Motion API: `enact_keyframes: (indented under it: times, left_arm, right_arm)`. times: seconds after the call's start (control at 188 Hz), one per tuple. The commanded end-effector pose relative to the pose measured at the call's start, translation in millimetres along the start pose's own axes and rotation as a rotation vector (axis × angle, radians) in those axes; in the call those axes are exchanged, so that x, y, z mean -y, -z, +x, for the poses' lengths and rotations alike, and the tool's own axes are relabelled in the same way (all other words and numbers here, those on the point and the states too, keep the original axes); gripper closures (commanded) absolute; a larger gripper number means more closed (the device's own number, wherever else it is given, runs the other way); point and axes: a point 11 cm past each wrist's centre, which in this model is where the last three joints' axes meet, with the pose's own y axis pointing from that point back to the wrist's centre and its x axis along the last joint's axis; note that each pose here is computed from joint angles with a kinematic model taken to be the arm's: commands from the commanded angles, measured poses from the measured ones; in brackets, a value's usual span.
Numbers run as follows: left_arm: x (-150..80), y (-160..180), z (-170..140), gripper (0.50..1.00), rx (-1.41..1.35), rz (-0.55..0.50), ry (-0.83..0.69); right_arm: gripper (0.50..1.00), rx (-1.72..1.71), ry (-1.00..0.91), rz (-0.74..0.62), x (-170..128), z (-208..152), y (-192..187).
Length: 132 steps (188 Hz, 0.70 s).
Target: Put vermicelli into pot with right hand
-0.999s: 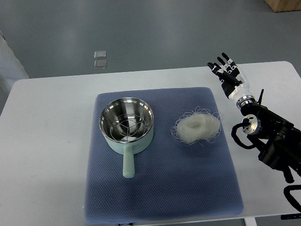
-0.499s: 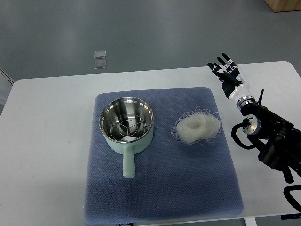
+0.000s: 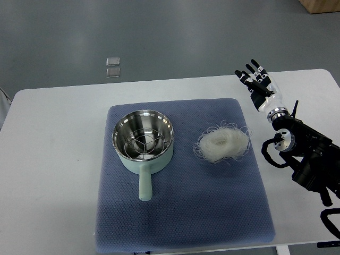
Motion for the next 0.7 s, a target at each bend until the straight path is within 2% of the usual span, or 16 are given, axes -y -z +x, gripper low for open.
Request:
enact_keyframes:
  times: [0.0, 0.696]
  left_arm:
    - [0.0, 0.1, 0.1, 0.5, 0.003, 0.0, 0.0]
    - [-0.8, -5.4, -0.1, 0.5, 0.003, -0.009, 0.0]
  right_arm:
    - [0.572, 0.0, 0.0, 0.0, 0.0, 0.0, 0.1]
    - [0.57, -0.006, 0.013, 0.005, 1.8, -2.7, 4.6]
